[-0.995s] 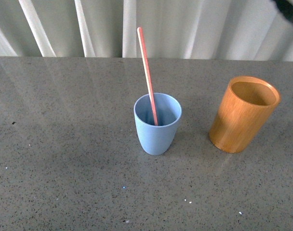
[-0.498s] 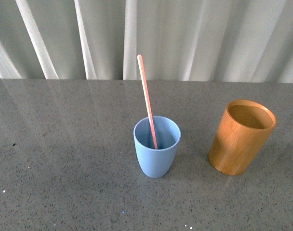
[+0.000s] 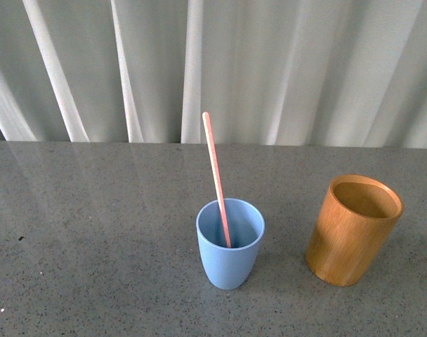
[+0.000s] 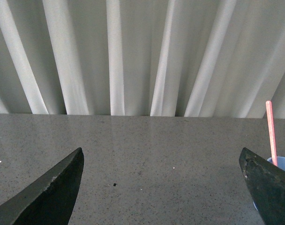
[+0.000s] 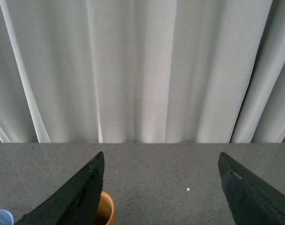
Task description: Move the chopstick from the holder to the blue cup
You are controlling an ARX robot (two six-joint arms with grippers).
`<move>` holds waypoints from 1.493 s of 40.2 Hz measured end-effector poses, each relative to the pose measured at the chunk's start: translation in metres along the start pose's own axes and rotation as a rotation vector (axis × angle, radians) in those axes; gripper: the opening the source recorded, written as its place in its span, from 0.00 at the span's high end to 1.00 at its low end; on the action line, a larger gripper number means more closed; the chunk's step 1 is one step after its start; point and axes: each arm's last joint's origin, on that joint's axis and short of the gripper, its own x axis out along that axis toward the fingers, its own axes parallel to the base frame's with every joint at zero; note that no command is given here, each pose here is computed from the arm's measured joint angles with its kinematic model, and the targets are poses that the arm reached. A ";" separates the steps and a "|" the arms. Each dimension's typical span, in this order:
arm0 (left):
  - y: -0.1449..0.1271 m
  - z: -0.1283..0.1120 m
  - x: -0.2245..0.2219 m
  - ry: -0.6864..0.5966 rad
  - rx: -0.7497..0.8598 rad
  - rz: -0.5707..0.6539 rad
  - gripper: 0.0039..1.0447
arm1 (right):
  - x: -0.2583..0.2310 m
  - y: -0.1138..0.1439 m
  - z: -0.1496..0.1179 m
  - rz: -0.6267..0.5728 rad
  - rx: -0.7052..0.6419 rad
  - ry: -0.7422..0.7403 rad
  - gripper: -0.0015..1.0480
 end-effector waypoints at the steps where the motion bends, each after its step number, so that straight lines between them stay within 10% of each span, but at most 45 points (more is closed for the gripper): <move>1: 0.000 0.000 0.000 0.000 0.000 0.000 0.06 | -0.002 0.000 -0.002 0.000 0.002 -0.002 0.39; 15: 0.000 0.000 0.000 0.000 0.000 -0.001 0.06 | -0.022 0.000 -0.035 0.001 0.010 0.002 0.99; 60: 0.000 0.000 0.000 0.000 0.000 0.000 0.06 | -0.059 0.001 -0.060 -0.001 0.014 -0.021 0.99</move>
